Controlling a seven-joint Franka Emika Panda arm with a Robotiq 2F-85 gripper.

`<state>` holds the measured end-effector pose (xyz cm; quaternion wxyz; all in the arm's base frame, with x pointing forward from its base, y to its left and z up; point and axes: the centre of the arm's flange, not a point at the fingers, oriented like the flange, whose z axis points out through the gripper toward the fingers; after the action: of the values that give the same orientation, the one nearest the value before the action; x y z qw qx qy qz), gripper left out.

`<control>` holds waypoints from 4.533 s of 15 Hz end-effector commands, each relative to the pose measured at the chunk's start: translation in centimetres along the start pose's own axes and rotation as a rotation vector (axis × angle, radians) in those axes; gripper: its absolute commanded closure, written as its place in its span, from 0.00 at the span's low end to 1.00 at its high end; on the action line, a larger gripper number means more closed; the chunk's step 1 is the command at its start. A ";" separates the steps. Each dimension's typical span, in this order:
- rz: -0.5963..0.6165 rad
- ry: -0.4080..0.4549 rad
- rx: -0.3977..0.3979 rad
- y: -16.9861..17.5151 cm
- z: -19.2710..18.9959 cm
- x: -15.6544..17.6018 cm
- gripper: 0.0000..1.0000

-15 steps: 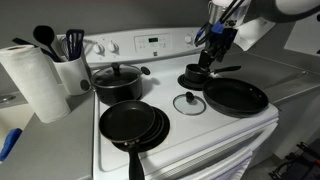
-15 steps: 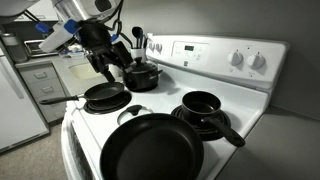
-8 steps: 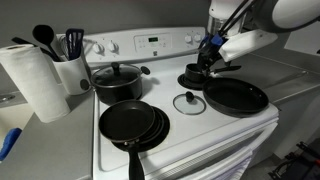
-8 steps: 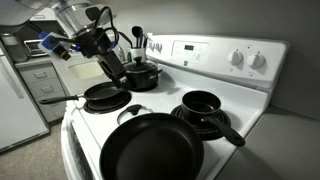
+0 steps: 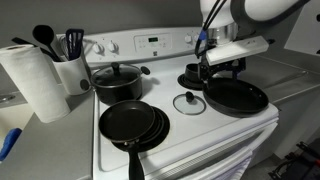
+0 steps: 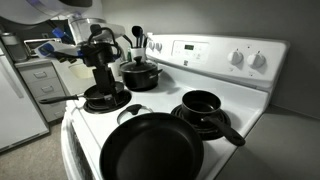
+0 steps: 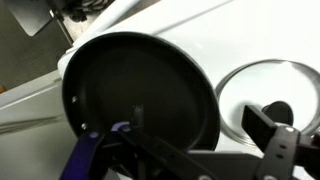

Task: Place the glass lid on top of the small black pot on the right side of the stove

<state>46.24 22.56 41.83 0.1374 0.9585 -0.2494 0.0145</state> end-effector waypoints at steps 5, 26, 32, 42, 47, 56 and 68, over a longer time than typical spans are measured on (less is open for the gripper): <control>-0.013 -0.159 0.074 -1.7 0.8 -0.2 0.00; -0.128 -0.086 0.203 -11.4 5.6 4.3 0.00; -0.096 -0.094 0.198 -10.9 5.6 6.9 0.00; -0.088 -0.159 0.172 -8.1 7.5 7.4 0.00; -0.045 -0.216 0.176 -8.2 8.9 6.9 0.00; -0.043 -0.185 0.183 -8.1 8.1 7.0 0.59; -0.104 -0.113 0.155 -10.1 6.4 5.5 0.85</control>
<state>55.85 25.69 32.30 0.0449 0.9748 -0.2139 -0.0441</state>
